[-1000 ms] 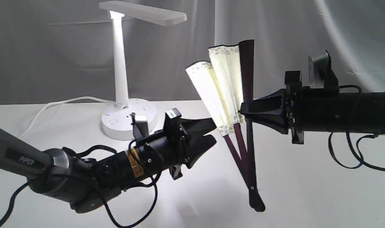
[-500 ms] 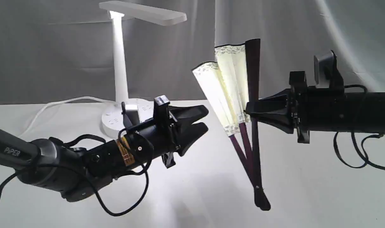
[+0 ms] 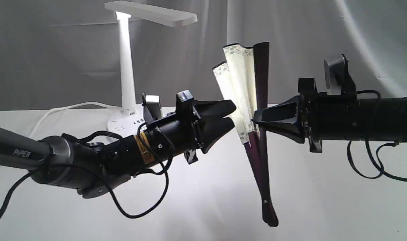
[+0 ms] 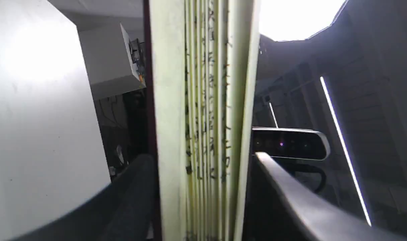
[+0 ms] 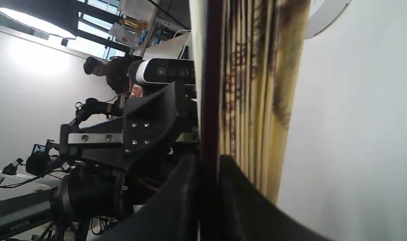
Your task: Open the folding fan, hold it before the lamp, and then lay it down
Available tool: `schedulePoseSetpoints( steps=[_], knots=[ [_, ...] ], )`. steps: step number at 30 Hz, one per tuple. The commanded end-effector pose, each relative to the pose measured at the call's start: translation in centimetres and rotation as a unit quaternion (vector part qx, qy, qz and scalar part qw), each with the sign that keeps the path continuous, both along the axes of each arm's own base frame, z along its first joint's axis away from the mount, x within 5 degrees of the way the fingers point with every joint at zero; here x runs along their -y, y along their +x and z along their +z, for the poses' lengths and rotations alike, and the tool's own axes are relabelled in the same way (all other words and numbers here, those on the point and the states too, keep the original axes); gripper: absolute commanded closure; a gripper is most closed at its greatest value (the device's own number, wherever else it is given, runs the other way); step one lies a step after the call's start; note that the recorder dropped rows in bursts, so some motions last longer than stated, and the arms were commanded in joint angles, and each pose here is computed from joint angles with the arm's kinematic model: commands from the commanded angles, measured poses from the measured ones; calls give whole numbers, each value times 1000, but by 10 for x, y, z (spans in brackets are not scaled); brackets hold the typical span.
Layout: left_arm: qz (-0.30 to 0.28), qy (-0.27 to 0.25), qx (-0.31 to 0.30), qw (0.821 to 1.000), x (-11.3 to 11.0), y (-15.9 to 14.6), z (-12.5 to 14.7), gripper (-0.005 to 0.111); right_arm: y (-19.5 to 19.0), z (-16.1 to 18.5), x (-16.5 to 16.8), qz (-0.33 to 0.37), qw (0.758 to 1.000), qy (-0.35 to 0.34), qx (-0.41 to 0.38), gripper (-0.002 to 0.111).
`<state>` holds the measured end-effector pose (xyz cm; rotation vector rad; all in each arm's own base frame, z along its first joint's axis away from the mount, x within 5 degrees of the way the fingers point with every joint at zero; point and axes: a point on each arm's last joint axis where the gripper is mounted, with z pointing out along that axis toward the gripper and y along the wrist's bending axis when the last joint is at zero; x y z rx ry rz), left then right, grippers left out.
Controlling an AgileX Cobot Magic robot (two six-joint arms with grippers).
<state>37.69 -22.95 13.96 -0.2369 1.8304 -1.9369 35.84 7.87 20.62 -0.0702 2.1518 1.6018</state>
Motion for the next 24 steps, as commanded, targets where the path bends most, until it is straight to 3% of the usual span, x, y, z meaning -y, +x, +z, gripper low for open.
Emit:
schedulePoseSetpoints(
  steps=[1, 7, 11, 17, 24],
  knots=[
    [-3, -3, 12, 1000, -5, 1, 5, 62, -1, 5, 0, -1, 1000, 8, 11, 108],
    [13, 0, 7, 1000, -10, 4, 3, 62, 1, 8, -1, -8, 1000, 26, 11, 108],
    [22, 28, -5, 999, -10, 5, -2, 62, 0, 9, -1, -6, 999, 36, 12, 108],
    [37, -8, 13, 999, -12, 8, 6, 62, -1, 9, -3, -2, 999, 33, 12, 108],
    [51, -28, -7, 998, -11, 17, -7, 62, -1, 9, -3, -1, 999, 32, 10, 108]
  ],
)
